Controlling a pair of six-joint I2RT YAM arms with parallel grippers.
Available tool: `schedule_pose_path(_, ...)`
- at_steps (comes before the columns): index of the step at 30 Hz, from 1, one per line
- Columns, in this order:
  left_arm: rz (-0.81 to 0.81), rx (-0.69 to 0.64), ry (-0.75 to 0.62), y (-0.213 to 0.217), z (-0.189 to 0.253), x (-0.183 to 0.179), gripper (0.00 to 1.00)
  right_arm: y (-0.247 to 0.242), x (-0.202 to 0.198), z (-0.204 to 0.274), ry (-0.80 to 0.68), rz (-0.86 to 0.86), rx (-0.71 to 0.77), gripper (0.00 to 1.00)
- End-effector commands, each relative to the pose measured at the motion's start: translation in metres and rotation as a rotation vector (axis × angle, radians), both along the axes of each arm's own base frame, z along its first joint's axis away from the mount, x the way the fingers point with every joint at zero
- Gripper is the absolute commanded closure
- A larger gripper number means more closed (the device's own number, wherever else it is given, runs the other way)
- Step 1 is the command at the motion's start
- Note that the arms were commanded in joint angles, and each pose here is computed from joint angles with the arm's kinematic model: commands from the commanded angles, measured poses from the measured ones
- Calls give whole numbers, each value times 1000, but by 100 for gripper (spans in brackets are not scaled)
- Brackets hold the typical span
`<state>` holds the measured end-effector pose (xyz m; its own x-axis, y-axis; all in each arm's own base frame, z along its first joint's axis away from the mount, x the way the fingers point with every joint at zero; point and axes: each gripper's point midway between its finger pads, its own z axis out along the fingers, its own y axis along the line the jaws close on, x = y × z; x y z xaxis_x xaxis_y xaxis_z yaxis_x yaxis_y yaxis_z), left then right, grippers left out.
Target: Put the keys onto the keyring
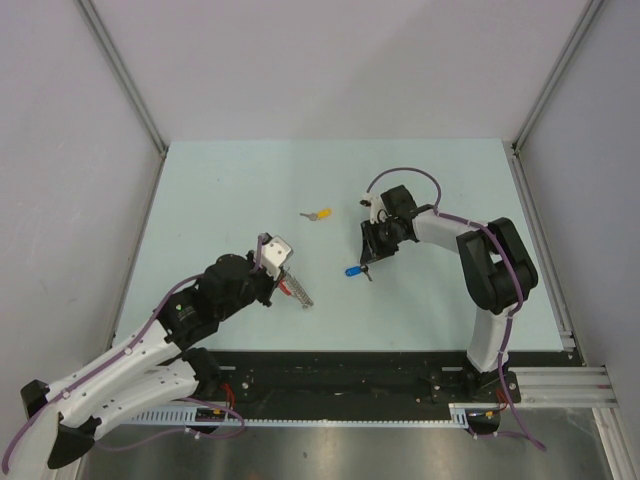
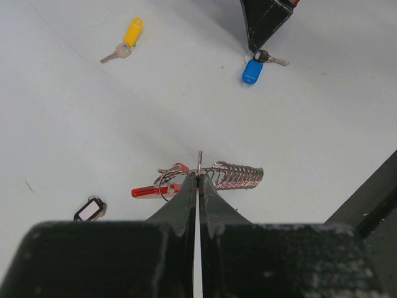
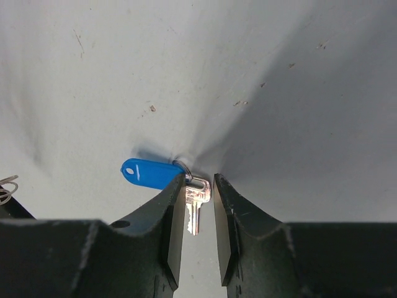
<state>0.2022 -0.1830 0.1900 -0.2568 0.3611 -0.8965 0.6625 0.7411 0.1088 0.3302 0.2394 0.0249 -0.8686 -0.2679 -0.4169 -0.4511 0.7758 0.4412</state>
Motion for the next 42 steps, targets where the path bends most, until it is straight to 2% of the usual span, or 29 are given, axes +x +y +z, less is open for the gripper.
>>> schedule_pose_path(1,-13,-30,-30,-3,12,2,100,5,27,32,-141,-1,30,69)
schedule_pose_path(6,-10,-28,-30,-2,12,2,100,11,27,35,-166,28,41,69)
schedule_pose_path(15,-13,-29,-30,-2,13,2,100,14,8,8,-50,64,47,73)
schedule_pose_path(29,-14,-29,-28,-2,12,2,100,17,-6,-10,3,117,37,77)
schedule_pose_path(34,-16,-34,-28,-3,13,2,100,15,-5,0,-14,113,33,88)
schedule_pose_path(38,-20,-33,-29,-3,13,1,99,7,-2,24,-85,124,-1,99)
schedule_pose_path(42,-18,-39,-34,-2,15,1,100,-12,-4,43,-136,117,-92,100)
